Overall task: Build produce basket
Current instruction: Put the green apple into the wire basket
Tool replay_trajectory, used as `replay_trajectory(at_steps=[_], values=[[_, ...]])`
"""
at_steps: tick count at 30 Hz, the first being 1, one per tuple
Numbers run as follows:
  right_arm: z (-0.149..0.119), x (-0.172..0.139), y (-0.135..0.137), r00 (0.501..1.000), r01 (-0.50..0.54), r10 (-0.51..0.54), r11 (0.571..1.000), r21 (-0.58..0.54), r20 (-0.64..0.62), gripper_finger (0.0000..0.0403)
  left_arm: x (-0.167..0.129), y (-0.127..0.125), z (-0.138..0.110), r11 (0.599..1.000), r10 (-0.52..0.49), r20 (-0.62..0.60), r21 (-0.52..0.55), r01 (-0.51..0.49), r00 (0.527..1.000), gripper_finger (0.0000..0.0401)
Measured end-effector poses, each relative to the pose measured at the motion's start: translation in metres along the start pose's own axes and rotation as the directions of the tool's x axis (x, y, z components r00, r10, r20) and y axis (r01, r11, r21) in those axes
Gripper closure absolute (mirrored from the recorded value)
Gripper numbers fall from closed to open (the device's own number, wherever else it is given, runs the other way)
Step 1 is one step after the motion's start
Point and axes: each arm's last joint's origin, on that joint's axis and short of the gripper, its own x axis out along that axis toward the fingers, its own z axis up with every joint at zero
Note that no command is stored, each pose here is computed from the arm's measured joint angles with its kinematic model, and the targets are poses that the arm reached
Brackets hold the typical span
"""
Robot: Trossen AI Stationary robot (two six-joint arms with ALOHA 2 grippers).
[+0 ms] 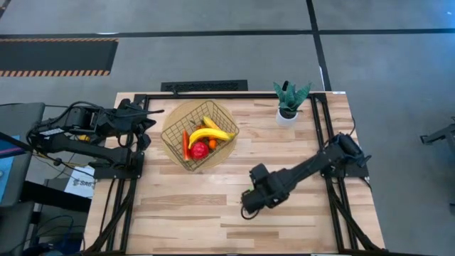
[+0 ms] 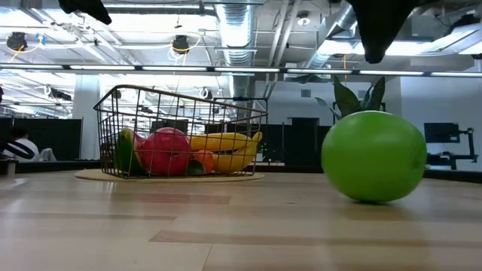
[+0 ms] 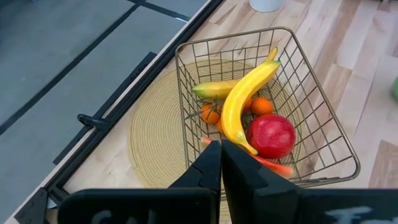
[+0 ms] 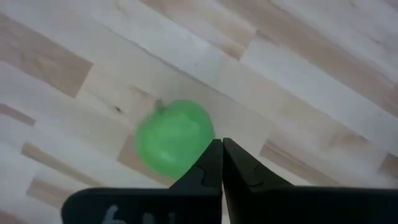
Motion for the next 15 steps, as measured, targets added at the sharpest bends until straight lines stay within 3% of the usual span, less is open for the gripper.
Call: replay_trajectory(at_steps=[6, 15], values=[[0.018, 0.005, 0.002, 0.995, -0.035, 0.030, 0.998, -0.051, -0.095, 0.0343, 0.000, 0.000, 0.000, 1.000, 0.000, 0.000, 0.020, 0.000, 1.000, 0.0401], [0.045, 0.012, 0.003, 0.993, -0.081, 0.074, 0.994, -0.076, -0.090, 0.0284, 0.000, 0.000, 0.000, 0.999, 0.005, 0.002, 0.040, -0.005, 1.000, 0.0401]])
